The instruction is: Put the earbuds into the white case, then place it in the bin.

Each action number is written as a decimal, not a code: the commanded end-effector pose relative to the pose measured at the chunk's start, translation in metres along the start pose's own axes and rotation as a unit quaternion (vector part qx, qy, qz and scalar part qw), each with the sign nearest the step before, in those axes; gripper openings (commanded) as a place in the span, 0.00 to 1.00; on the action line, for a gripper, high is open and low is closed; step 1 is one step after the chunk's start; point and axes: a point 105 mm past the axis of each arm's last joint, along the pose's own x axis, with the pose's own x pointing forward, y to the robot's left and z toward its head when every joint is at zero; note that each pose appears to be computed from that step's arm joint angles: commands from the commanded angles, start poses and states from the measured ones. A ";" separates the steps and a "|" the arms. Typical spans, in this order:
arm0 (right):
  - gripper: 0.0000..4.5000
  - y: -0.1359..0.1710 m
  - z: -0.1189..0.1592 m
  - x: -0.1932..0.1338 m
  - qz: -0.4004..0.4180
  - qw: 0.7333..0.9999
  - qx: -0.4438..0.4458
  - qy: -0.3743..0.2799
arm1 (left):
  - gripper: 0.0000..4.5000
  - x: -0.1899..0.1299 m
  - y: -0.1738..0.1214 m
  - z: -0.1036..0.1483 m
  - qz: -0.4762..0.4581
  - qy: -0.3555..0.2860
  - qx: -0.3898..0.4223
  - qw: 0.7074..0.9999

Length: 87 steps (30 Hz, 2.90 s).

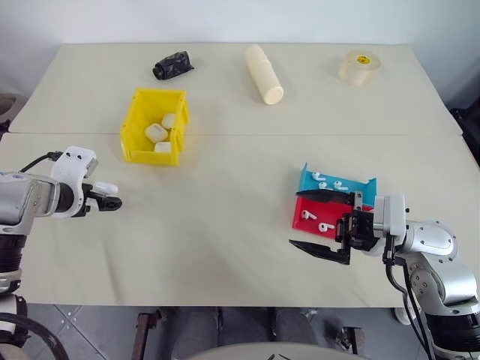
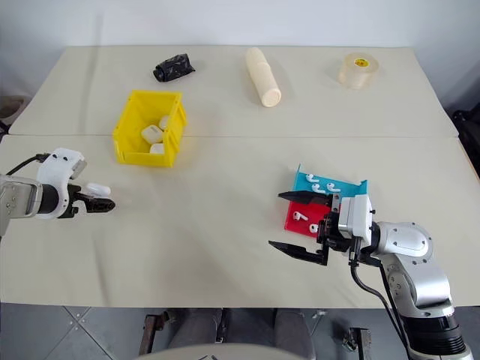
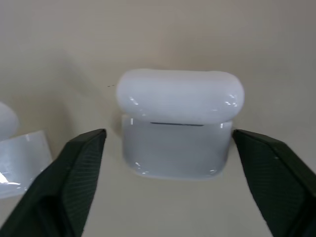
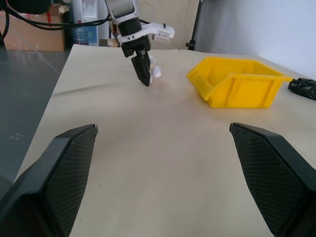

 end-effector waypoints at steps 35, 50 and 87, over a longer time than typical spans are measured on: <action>1.00 0.018 0.019 -0.133 -0.241 0.950 -0.049 0.190 | 0.66 -0.065 -0.260 0.047 -0.536 -0.587 0.293 0.531; 1.00 0.013 0.010 -0.145 -0.278 0.901 0.042 0.331 | 0.66 -0.074 -0.292 0.040 -0.573 -0.596 0.306 0.472; 0.49 -0.042 -0.037 -0.080 -0.097 0.828 0.056 0.550 | 0.65 -0.072 -0.293 0.033 -0.559 -0.585 0.291 0.511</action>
